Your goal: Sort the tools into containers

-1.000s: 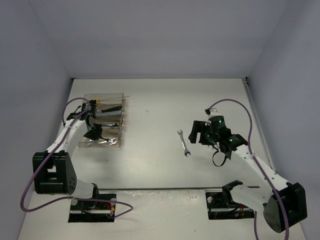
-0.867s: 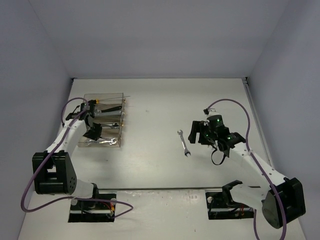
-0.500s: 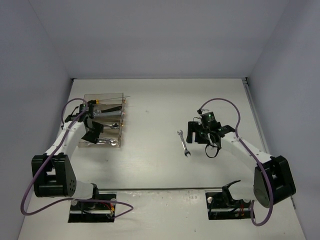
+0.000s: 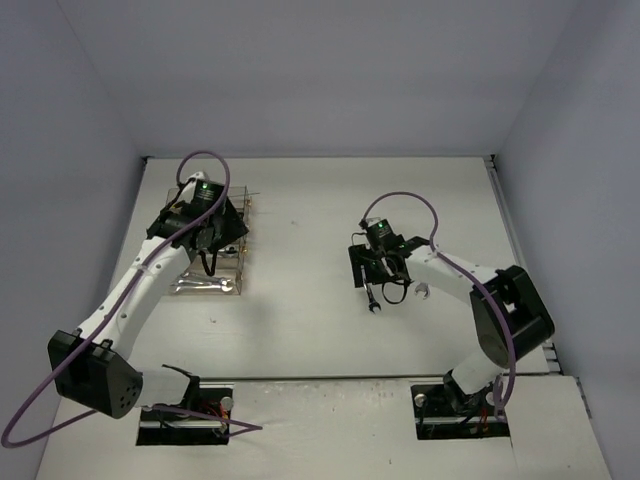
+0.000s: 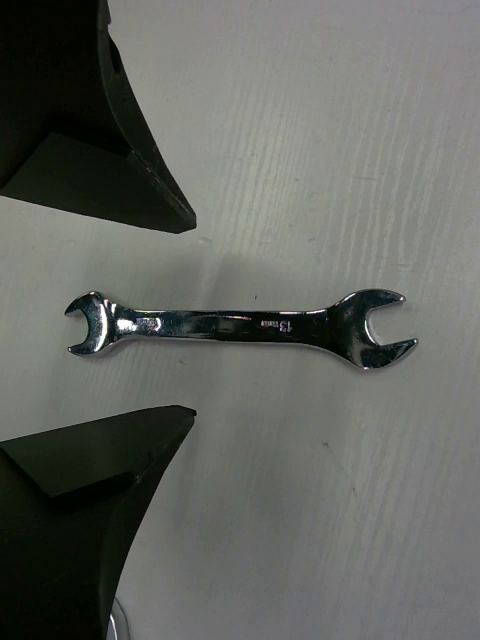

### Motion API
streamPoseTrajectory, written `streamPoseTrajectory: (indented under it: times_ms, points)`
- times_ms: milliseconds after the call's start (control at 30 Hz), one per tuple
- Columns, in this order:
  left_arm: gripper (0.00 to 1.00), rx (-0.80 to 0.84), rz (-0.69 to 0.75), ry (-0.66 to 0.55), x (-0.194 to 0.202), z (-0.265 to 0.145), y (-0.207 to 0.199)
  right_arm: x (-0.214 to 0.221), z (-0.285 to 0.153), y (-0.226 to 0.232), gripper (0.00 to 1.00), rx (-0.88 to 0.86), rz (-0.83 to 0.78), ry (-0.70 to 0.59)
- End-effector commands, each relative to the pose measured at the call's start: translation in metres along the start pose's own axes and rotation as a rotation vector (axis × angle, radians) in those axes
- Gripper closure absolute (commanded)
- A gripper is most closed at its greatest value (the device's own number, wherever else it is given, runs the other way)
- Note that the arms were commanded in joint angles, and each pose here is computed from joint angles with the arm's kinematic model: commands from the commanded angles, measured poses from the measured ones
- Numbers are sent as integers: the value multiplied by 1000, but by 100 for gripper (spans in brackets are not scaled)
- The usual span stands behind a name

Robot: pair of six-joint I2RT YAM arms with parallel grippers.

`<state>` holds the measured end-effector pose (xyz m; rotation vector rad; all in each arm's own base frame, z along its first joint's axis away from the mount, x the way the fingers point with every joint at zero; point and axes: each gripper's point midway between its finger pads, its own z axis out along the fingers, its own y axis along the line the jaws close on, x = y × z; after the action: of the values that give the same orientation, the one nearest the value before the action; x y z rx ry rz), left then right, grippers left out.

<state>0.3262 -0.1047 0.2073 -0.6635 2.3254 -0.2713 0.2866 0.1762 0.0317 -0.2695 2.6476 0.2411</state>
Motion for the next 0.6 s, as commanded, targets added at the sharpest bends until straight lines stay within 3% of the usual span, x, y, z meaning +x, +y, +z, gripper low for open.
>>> streamPoseTrajectory:
  times_ms: [0, 100, 233, 567]
  points:
    - [57, 97, 189, -7, -2, -10, -25, -11, 9, 2, 33, 40, -13, -8]
    - [57, 173, 196, 0, 4, -12, -39, -4, 17, 2, 33, 49, -10, 26]
    - [57, 261, 190, 25, 12, -13, -53, 11, 26, -6, 40, 110, -5, 77]
    - [57, 295, 240, 80, 23, -5, -60, 59, 39, -6, 54, 185, -18, 262]
